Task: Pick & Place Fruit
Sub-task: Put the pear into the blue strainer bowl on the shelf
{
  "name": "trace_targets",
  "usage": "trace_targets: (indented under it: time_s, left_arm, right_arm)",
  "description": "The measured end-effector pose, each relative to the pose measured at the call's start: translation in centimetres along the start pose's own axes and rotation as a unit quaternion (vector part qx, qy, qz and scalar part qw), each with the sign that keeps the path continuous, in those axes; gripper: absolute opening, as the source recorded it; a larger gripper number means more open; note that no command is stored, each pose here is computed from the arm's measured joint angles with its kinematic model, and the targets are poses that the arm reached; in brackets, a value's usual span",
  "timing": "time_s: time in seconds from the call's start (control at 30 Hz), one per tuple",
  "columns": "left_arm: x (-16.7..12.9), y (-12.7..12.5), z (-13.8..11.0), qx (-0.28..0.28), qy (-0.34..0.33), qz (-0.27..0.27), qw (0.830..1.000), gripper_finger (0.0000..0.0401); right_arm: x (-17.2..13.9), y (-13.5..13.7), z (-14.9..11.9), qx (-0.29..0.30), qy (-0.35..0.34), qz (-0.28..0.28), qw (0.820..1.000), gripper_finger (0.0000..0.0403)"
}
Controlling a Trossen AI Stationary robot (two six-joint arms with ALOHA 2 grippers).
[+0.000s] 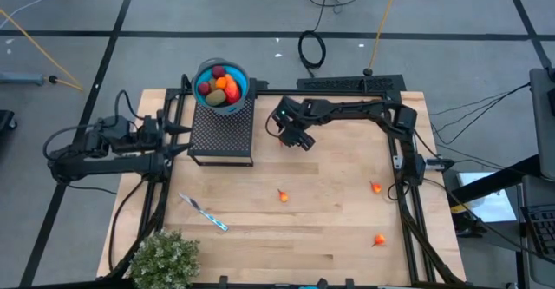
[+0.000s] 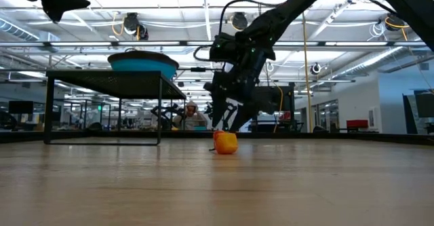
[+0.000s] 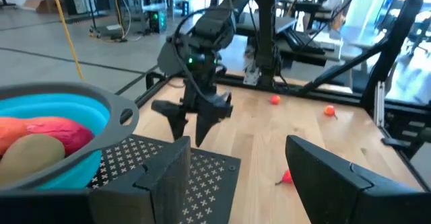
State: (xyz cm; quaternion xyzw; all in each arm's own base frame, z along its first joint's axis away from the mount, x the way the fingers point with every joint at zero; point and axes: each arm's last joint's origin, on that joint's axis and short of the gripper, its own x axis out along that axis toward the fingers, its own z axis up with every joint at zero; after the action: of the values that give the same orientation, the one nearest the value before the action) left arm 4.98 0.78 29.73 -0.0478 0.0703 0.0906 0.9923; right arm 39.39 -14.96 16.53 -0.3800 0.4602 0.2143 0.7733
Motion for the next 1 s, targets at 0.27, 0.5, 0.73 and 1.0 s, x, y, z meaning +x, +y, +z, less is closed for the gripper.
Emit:
trace_targets:
  time_s: [0.27, 0.5, 0.73, 1.0]
  left_arm:
    - [-0.8, 0.1, -1.0, -0.018, -0.03, -0.004, 0.999, 0.0243]
    - [-1.1, 0.1, -1.1, -0.019, -0.034, -0.005, 0.999, 0.0243]
    - [-1.1, 0.1, -1.1, -0.012, -0.033, -0.004, 0.999, 0.0243]
    - [-1.1, 0.1, -1.0, -0.012, -0.041, -0.004, 0.999, 0.0243]
  right_arm:
    - [1.7, -0.6, 0.0, 0.02, 0.012, 0.014, 1.0, 0.0247]
    - [1.6, -1.4, 0.4, 0.048, 0.003, 0.009, 0.999, 0.0247]
    - [1.6, -0.9, 0.5, 0.05, 0.013, 0.03, 0.998, 0.0247]
    - [0.9, -2.1, 1.3, 0.073, -0.001, 0.006, 0.997, 0.0247]
